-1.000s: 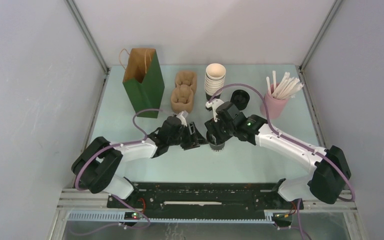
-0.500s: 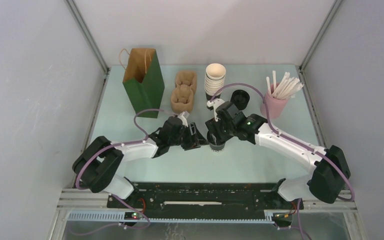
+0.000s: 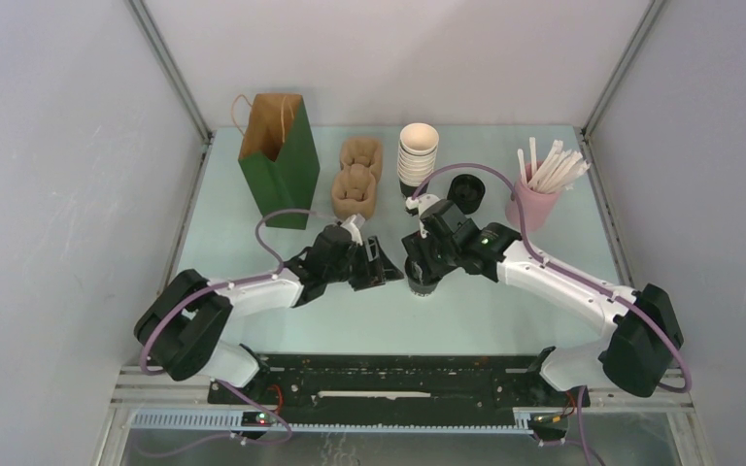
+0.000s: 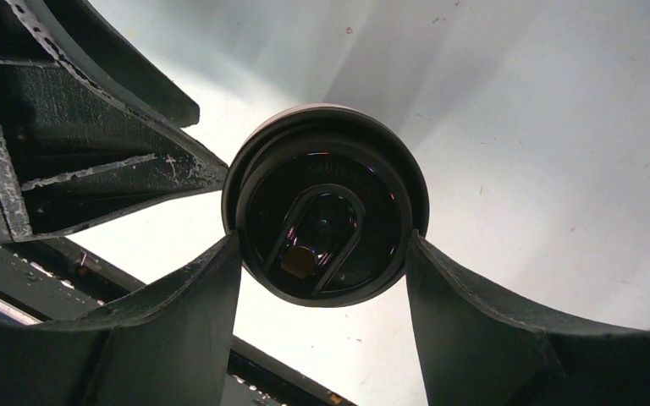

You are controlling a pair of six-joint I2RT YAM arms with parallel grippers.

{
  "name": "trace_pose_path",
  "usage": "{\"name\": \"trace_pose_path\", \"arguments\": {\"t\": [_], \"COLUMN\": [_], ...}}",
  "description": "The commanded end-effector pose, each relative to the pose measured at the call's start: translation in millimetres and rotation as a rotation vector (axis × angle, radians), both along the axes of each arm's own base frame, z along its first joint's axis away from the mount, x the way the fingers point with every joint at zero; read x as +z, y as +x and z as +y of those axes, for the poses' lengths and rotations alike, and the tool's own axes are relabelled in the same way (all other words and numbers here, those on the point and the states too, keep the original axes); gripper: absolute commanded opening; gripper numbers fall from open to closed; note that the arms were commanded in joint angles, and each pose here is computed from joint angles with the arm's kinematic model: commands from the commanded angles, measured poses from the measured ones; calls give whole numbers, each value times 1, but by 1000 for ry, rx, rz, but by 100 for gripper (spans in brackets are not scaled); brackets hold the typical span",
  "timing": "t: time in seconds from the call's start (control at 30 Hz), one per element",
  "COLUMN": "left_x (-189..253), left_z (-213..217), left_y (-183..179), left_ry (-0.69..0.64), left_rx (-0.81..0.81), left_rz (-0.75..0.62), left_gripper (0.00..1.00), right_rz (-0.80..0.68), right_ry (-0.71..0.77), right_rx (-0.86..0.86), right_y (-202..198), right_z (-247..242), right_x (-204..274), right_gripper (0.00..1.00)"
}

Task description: Pack the takeout coffee

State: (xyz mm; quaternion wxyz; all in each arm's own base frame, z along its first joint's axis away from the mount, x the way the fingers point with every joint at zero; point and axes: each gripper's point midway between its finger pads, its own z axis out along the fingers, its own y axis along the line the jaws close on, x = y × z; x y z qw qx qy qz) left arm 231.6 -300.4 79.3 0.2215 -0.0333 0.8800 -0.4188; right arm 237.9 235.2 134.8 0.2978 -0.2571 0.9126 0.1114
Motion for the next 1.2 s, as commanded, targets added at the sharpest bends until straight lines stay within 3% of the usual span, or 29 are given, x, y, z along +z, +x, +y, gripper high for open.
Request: {"name": "trace_pose_path", "arguments": {"t": [0.0,0.4,0.83,1.17], "left_x": [29,36,24,21], "left_z": [-4,-11,1,12], "left_y": [18,43,33,29], "left_ry": [-37,-48,-13,6], "left_rx": [10,11,21,39], "left_rz": [-92,-105,-98,-104], "left_gripper": [67,67,67,68], "right_rz": [54,-57,0,-13], "right_ry": [-43,142,-30,-54], "right_rx": [-11,-45,16,8], "right_y": [-13,-6,-7,-3], "right_z": [-8,-7,-1,-1], "right_x": [-14,42,22,20], "right_gripper": [66,65,66,66]}}
